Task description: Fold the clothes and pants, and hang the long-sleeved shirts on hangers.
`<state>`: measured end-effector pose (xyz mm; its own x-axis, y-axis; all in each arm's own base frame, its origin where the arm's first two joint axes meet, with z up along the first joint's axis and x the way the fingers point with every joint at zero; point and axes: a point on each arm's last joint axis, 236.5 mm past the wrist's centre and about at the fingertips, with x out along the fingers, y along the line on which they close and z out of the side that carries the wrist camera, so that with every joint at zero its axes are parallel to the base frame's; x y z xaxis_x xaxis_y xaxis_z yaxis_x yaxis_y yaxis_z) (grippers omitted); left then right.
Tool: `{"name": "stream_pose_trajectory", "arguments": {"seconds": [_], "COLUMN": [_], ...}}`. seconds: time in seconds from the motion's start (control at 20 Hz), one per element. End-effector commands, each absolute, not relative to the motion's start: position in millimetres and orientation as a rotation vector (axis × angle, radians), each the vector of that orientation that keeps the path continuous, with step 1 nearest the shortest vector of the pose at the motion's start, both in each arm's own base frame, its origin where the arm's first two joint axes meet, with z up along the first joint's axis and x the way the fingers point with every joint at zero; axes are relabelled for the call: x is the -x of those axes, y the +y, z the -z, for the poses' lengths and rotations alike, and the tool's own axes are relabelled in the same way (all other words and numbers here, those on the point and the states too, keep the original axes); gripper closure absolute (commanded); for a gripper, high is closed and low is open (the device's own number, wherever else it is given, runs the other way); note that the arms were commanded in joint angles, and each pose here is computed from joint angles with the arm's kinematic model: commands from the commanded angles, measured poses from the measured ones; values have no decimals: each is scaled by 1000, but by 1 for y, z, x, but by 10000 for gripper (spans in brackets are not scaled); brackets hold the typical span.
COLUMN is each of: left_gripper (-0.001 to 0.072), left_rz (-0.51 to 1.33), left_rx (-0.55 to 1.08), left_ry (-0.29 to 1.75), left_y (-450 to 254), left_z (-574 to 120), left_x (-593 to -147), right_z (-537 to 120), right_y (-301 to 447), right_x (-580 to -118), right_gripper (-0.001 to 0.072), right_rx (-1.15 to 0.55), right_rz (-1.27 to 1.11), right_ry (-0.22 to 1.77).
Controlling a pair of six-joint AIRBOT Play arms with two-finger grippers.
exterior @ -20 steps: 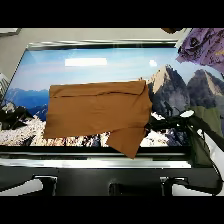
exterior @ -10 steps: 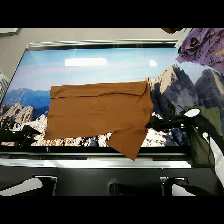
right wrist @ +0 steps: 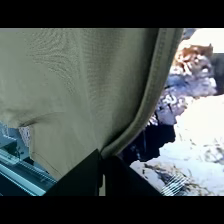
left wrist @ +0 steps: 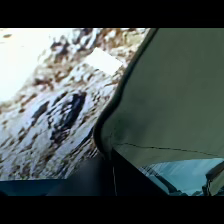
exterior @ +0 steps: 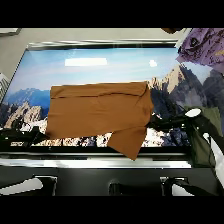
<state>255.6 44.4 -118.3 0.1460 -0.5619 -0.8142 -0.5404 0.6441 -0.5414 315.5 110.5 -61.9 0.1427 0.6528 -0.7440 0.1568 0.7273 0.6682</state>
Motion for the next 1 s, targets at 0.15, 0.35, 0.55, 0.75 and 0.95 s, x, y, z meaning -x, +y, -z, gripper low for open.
{"name": "stream_pose_trajectory", "arguments": {"seconds": [0.15, 0.35, 0.55, 0.75, 0.95], "left_gripper": [694, 696, 695, 695, 695], "left_rz": [54, 40, 77, 12, -171], "left_rx": [936, 769, 560, 412, 307], "left_ry": [1409, 1155, 731, 366, 223], "left_y": [44, 60, 67, 65, 64], "left_z": [94, 3, -194, -380, -452], "left_x": [-287, -368, -437, -399, -295], "right_z": [43, -36, -177, -325, -430], "right_y": [114, 110, 107, 97, 97], "right_x": [-324, -378, -421, -390, -294], "right_gripper": [688, 688, 688, 688, 688], "right_rx": [-727, -610, -454, -265, -166], "right_rz": [-431, -507, -586, -542, -476], "right_ry": [1359, 1142, 870, 574, 312]}}
